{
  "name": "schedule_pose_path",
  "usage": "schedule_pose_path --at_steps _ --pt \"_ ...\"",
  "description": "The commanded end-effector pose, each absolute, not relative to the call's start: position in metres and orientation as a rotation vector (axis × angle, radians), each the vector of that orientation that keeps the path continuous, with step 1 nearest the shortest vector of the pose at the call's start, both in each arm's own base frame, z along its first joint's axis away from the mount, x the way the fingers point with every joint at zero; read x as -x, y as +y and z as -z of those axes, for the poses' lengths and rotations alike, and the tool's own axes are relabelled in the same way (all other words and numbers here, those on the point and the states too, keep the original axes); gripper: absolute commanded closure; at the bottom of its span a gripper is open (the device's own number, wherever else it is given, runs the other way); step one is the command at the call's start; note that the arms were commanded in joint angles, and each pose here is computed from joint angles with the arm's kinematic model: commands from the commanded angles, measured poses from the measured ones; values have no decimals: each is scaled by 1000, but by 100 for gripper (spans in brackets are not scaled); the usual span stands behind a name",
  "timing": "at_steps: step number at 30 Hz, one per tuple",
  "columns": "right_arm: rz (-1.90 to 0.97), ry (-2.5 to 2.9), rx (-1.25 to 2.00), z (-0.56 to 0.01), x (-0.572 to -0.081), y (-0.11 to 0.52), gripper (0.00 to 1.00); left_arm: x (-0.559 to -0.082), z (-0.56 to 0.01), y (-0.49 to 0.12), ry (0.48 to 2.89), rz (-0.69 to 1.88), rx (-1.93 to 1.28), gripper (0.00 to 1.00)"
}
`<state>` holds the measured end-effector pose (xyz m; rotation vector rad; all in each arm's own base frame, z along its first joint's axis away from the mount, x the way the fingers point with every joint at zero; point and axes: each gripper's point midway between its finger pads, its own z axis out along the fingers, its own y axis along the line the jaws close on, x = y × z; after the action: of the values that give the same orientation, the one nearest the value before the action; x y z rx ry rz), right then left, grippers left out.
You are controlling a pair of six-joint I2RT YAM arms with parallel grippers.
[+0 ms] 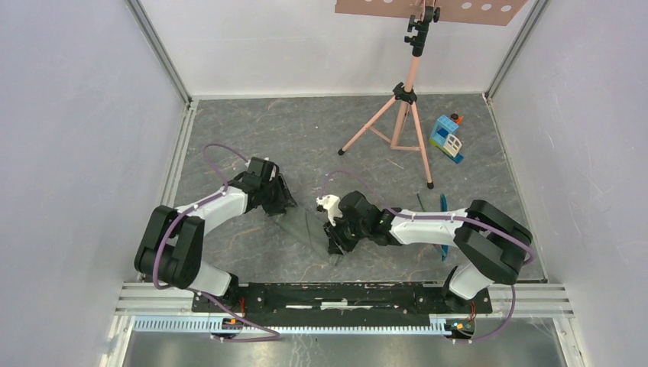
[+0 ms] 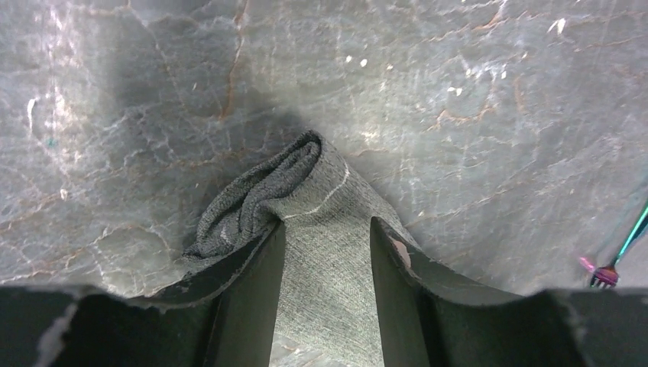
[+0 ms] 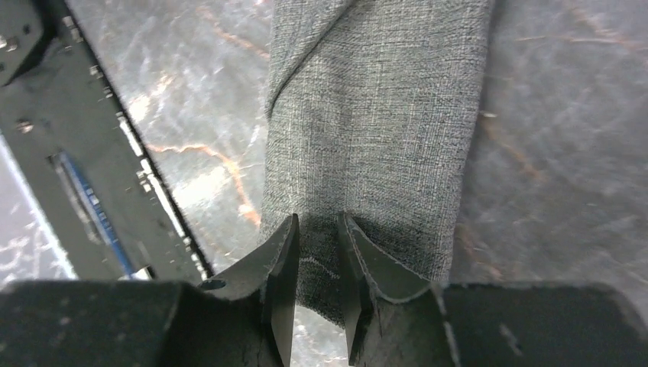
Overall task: Fold the napkin into a case and place the utensils inside
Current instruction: Rotate the smaller rectangle-folded napkin at the center of the board.
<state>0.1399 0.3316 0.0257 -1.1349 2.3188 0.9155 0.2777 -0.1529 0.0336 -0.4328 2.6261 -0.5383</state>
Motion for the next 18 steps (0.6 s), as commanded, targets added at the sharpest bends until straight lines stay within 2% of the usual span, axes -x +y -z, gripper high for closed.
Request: schedule_pose_path --at_steps 1,5,10,13,18 --pt "-545 2309 1120 -14 -179 302 69 -293 -27 -142 2598 456 421 47" --pt "-507 2241 1131 -48 -195 310 65 -285 -54 -140 2538 498 405 46" --pt "-763 2162 1137 -90 -179 343 59 -286 -94 -152 2476 609 359 43" --pt "-853 2166 1117 -88 -169 348 55 -292 -86 -153 2497 591 383 42" --pt "-793 2243 1068 -53 -163 325 55 -293 -45 -150 2591 526 450 39"
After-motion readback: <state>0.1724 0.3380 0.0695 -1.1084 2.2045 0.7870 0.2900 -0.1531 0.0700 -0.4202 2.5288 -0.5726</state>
